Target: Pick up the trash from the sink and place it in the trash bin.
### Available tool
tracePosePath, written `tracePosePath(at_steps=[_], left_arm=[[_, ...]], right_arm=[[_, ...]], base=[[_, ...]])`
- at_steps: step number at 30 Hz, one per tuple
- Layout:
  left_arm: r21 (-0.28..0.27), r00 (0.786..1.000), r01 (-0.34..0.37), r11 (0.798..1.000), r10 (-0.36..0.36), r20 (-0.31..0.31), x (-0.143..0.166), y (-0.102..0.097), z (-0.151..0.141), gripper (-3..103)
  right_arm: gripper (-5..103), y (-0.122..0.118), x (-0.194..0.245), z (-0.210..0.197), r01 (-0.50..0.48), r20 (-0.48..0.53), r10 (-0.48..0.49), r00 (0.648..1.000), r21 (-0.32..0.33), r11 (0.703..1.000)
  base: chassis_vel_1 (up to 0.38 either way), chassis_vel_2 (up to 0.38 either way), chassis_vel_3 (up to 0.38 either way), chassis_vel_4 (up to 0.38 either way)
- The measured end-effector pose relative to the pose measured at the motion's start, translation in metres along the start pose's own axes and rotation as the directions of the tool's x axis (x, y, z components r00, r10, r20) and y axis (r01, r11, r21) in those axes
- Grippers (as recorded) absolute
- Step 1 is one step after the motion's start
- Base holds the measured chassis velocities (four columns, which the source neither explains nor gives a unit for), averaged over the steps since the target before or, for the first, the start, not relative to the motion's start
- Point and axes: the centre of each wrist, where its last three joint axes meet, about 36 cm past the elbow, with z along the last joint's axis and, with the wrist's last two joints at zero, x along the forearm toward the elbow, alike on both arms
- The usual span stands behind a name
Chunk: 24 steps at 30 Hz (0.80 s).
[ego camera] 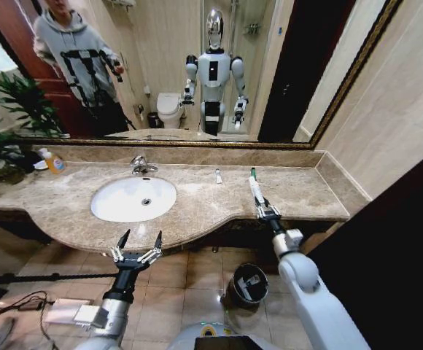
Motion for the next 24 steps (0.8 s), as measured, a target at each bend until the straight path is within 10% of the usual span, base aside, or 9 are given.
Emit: tracePosePath(at_steps=[24], left_arm=[[0.0, 1.0, 0.0, 1.0, 0.0, 0.0, 0.0, 0.0, 0.0, 100]], right_arm=[[26, -0.008, 0.159, 0.067, -0.283, -0.089, 0.289, 0.953, 0.075, 0.956]], base=[[0.0, 0.0, 0.0, 0.0]])
